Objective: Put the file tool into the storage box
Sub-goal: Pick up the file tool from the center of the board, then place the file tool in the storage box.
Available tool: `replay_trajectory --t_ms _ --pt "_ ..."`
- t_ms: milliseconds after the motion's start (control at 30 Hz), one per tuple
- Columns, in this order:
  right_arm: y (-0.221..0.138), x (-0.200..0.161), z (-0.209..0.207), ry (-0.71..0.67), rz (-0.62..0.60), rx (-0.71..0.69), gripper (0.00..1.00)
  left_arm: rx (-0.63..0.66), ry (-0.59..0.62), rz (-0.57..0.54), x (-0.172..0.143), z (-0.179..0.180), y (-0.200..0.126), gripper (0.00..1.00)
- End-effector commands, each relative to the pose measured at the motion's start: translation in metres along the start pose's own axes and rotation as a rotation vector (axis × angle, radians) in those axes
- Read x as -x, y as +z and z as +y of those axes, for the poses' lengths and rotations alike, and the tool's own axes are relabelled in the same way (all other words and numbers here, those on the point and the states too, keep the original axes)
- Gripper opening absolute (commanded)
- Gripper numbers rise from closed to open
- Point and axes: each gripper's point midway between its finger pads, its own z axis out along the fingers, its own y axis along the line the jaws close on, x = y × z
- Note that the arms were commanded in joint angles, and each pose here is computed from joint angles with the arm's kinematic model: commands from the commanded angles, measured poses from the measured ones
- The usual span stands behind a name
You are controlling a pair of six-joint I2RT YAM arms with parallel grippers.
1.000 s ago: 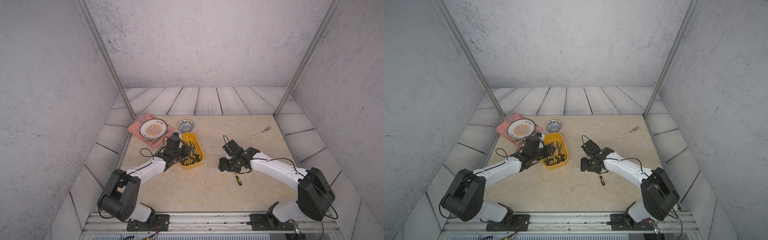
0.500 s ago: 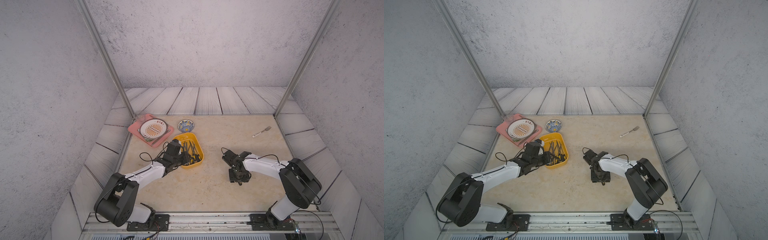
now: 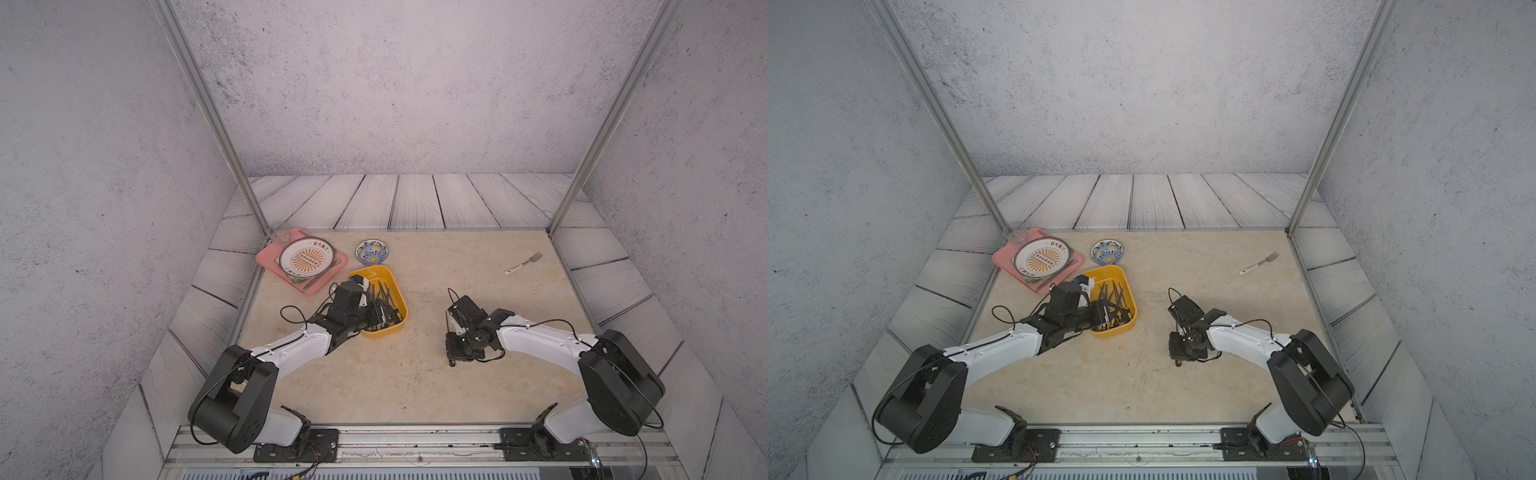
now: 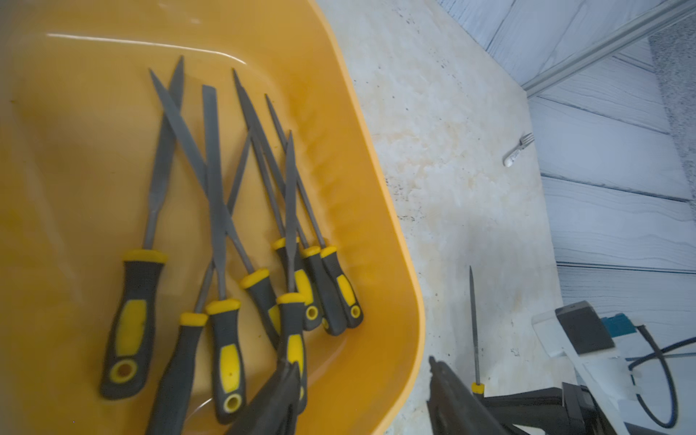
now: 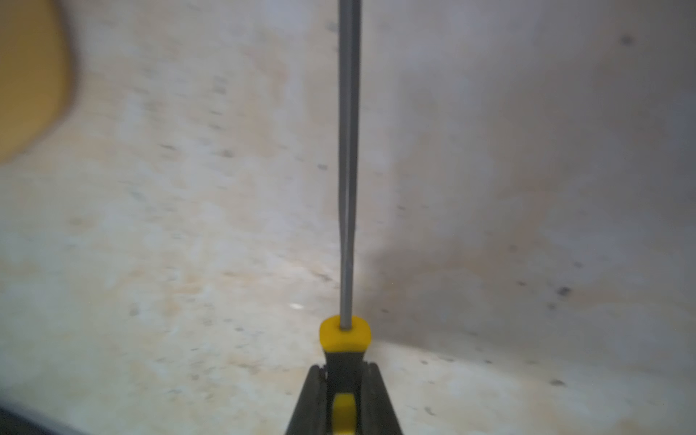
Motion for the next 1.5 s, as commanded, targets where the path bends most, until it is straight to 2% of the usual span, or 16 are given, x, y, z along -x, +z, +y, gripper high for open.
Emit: replay_trajectory --t_ms 0,200,433,533,567,600,667,700,767,867,933,1000,1133,1267,1300,1467 --pt "-0.017 0.014 0.071 -0.076 -0.017 0.319 0.0 -0.11 0.021 0.004 0.004 -0.026 0.004 0.59" --pt "-0.027 0.019 0.112 -0.197 0.012 0.382 0.0 -0.214 0.045 0.019 0.001 -0.052 0.004 0.6" --pt "-0.038 0.033 0.146 -0.255 0.015 0.451 0.0 -0.222 0.068 0.007 0.004 -0.056 0.003 0.59" --pt "-0.04 0.036 0.154 -0.266 0.015 0.467 0.0 -0.218 0.07 0.007 0.004 -0.055 0.003 0.56" --pt "-0.04 0.037 0.155 -0.268 0.014 0.471 0.0 -0.218 0.072 0.009 0.003 -0.055 0.004 0.48" --pt "-0.04 0.038 0.156 -0.269 0.013 0.47 0.0 -0.22 0.073 0.012 0.003 -0.055 0.004 0.27" --pt "-0.039 0.039 0.155 -0.277 0.01 0.458 0.0 -0.22 0.075 0.015 0.003 -0.055 0.004 0.03" --pt "-0.038 0.04 0.154 -0.28 0.011 0.448 0.01 -0.22 0.075 0.016 0.003 -0.055 0.004 0.0" --pt "-0.036 0.043 0.152 -0.283 0.01 0.42 0.1 -0.213 0.077 0.012 0.005 -0.055 0.004 0.0" --pt "-0.034 0.048 0.15 -0.28 0.004 0.392 0.36 -0.185 0.082 -0.012 0.016 -0.052 0.004 0.0" --pt "-0.033 0.05 0.15 -0.279 0.001 0.384 0.47 -0.141 0.077 -0.051 0.03 -0.046 0.002 0.0" --pt "-0.032 0.05 0.149 -0.28 0.002 0.378 0.52 -0.064 0.059 -0.113 0.05 -0.033 -0.002 0.0" --pt "-0.031 0.045 0.144 -0.286 0.011 0.368 0.54 0.095 0.08 -0.256 0.092 -0.006 -0.011 0.0" --pt "-0.031 0.04 0.137 -0.284 0.008 0.351 0.54 0.219 0.14 -0.207 0.095 0.017 0.004 0.0" --pt "-0.032 0.039 0.135 -0.284 0.004 0.347 0.54 0.249 0.132 -0.17 0.091 0.025 0.01 0.05" --pt "-0.037 0.042 0.12 -0.279 -0.038 0.289 0.56 0.283 0.055 -0.082 0.061 0.047 0.023 0.57"
